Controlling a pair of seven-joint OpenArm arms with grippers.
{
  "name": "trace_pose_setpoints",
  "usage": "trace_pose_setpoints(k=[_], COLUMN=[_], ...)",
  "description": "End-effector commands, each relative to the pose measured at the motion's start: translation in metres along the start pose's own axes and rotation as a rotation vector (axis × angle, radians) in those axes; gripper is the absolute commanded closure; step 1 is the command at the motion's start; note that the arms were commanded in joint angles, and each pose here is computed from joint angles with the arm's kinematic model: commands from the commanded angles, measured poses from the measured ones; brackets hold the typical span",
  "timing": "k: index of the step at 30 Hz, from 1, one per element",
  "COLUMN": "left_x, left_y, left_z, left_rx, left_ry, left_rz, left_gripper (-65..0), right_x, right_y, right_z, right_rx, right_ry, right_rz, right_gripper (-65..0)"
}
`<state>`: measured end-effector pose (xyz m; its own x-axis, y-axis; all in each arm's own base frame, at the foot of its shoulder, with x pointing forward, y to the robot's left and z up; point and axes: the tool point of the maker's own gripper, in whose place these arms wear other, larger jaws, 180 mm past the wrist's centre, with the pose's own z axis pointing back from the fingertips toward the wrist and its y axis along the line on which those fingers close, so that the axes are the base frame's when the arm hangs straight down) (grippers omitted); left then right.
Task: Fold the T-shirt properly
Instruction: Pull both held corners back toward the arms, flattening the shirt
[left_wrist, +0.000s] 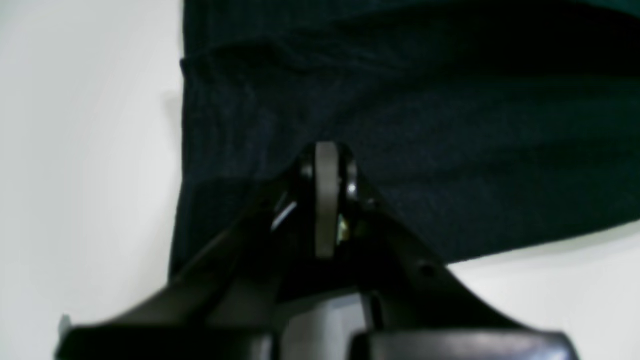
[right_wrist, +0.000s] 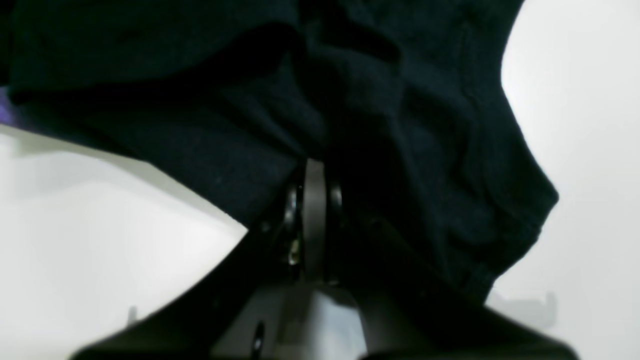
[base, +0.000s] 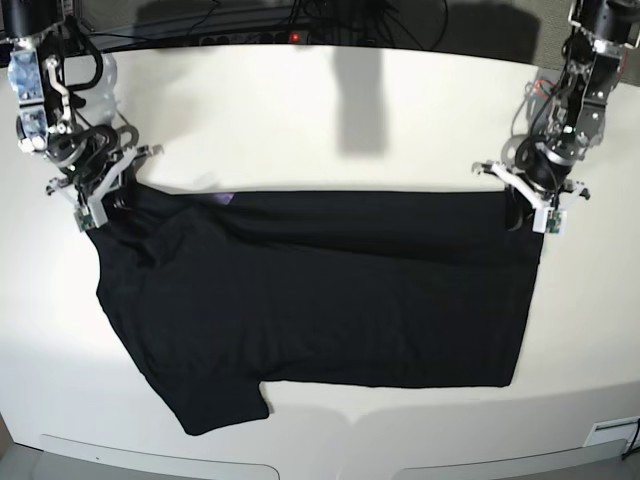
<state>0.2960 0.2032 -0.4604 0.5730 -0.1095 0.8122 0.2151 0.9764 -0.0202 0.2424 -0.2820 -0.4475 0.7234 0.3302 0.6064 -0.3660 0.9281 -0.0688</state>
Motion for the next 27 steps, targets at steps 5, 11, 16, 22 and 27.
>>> trace_pose_setpoints(k=[5, 11, 16, 22, 27], left_x=[-0.096, -0.111, -0.106, -0.095, -0.067], left_y=[0.0, 0.004, -0.004, -0.003, 0.004], left_z=[0.053, 0.094, 0.12, 0.139, 0.139], left_rx=[0.002, 0.03, -0.031, -0.022, -0.001], left_ry=[0.316, 0.315, 0.297, 0.272, 0.204], left_rz=[-0.041, -0.002, 0.001, -0.007, -0.024], left_gripper=[0.0, 0.0, 0.0, 0.0, 0.0], right_x=[-0.055, -0.073, -0.085, -0.094, -0.082], right_y=[0.014, 0.038, 0.06, 0.071, 0.071], right_z=[0.029, 0.059, 0.077, 0.097, 0.11], right_rx=[0.016, 0.018, 0.035, 0.014, -0.018], right_ry=[0.145, 0.108, 0.079, 0.062, 0.023], right_rz=[-0.03, -0.127, -0.197, -0.259, -0.254], right_gripper=[0.0, 0.0, 0.0, 0.0, 0.0])
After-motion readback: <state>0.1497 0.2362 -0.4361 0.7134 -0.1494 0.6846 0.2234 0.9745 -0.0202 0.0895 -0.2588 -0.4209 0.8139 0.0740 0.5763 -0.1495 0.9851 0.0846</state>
